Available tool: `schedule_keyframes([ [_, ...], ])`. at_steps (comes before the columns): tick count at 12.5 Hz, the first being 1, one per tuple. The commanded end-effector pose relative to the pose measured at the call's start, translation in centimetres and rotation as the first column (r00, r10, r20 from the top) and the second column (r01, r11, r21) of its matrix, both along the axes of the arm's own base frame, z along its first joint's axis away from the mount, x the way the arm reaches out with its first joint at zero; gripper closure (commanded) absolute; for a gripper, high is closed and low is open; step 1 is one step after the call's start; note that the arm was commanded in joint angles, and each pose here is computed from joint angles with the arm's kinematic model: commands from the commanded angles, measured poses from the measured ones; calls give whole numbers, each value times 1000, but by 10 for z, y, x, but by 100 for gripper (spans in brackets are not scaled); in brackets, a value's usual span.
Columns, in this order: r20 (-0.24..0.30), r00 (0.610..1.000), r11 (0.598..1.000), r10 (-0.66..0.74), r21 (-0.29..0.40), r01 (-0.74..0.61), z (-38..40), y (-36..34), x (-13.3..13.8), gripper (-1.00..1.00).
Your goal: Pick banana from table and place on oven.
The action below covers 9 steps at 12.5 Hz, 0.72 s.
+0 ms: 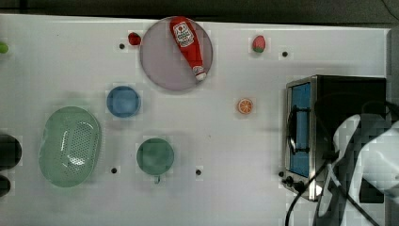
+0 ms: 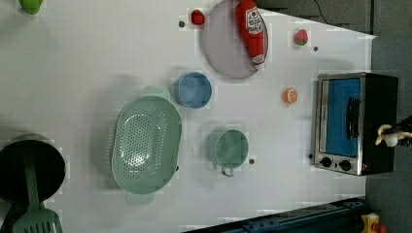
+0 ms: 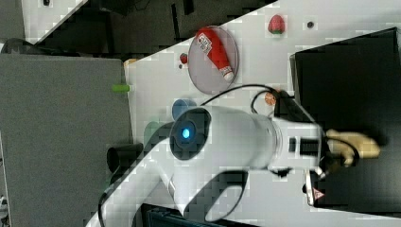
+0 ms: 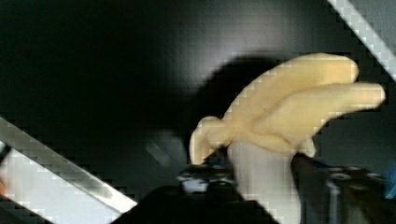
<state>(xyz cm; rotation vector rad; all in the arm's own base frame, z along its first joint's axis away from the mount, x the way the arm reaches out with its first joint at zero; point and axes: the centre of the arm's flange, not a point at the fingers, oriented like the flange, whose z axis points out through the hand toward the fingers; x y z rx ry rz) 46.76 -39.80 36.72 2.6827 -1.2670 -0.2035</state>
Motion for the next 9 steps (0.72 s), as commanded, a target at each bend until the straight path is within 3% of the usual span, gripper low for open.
schedule_keyframes([
  [1, 109, 979, 985, 171, -46, -167, 59, 24, 39, -43],
  [3, 110, 979, 985, 171, -47, -167, 60, 24, 39, -88],
  [4, 115, 977, 983, 180, -46, -176, 66, 28, 41, -100],
  [6, 128, 967, 975, 220, -25, -219, 89, 55, 52, -100],
  [9, 125, 966, 969, 225, 70, -235, 136, 132, 58, -100],
])
